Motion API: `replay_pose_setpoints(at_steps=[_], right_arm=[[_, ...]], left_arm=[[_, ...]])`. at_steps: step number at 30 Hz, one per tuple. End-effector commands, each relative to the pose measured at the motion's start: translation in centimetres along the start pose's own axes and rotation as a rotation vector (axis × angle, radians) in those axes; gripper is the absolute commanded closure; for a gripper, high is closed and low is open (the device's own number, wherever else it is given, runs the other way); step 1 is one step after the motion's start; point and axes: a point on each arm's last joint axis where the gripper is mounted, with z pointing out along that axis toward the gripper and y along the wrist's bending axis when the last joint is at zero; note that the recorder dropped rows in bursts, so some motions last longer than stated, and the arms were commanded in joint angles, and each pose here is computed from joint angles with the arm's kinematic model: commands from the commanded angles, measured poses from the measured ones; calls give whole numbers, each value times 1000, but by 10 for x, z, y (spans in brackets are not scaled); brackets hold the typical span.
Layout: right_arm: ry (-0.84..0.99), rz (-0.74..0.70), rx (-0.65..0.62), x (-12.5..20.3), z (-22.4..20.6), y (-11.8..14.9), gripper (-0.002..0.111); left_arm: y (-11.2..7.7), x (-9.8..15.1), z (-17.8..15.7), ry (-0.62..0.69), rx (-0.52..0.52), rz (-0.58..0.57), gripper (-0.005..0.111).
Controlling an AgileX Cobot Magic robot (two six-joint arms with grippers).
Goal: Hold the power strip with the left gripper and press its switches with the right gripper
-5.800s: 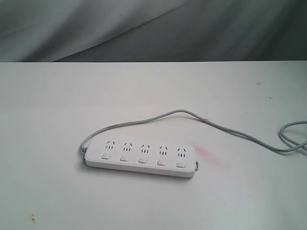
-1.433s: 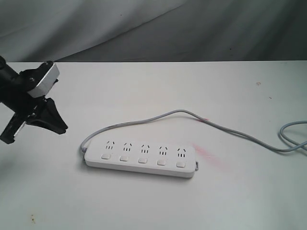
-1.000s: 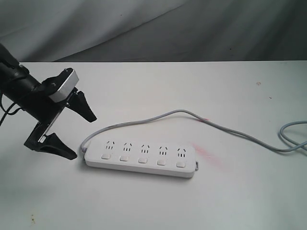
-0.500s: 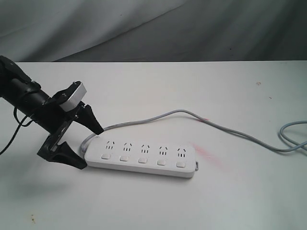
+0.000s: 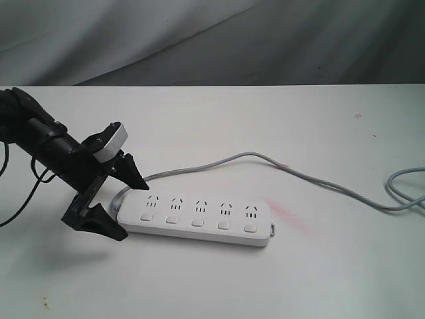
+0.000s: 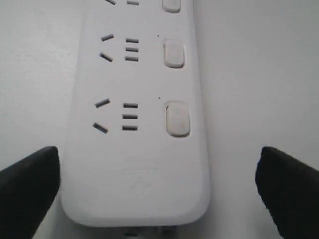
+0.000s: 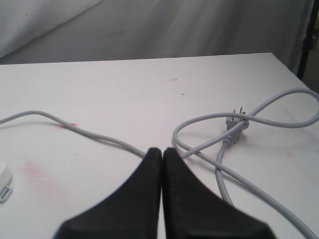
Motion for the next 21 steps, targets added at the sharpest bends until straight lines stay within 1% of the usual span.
replay_pose_setpoints(at_steps=[1, 4, 6, 9, 10, 14, 16, 18, 21], right_arm=[[-10, 6, 8, 0, 0, 0, 108], [-10, 6, 8, 0, 0, 0, 108], [-10, 6, 8, 0, 0, 0, 108], [-10, 6, 8, 0, 0, 0, 108], [-10, 6, 8, 0, 0, 0, 108], [-10, 6, 8, 0, 0, 0, 108], [-10, 6, 8, 0, 0, 0, 108], [-10, 6, 8, 0, 0, 0, 108], [-10, 6, 8, 0, 0, 0, 108]], left_arm=[[3, -3, 1, -8, -21, 4, 2], [3, -3, 1, -14, -23, 0, 4], [3, -3, 1, -14, -23, 0, 11], [3, -3, 1, -14, -23, 0, 32], [3, -3, 1, -14, -23, 0, 42], [3, -3, 1, -14, -23, 0, 65], [3, -3, 1, -14, -23, 0, 73], [3, -3, 1, -14, -23, 0, 78], [3, -2, 0, -14, -26, -3, 83]])
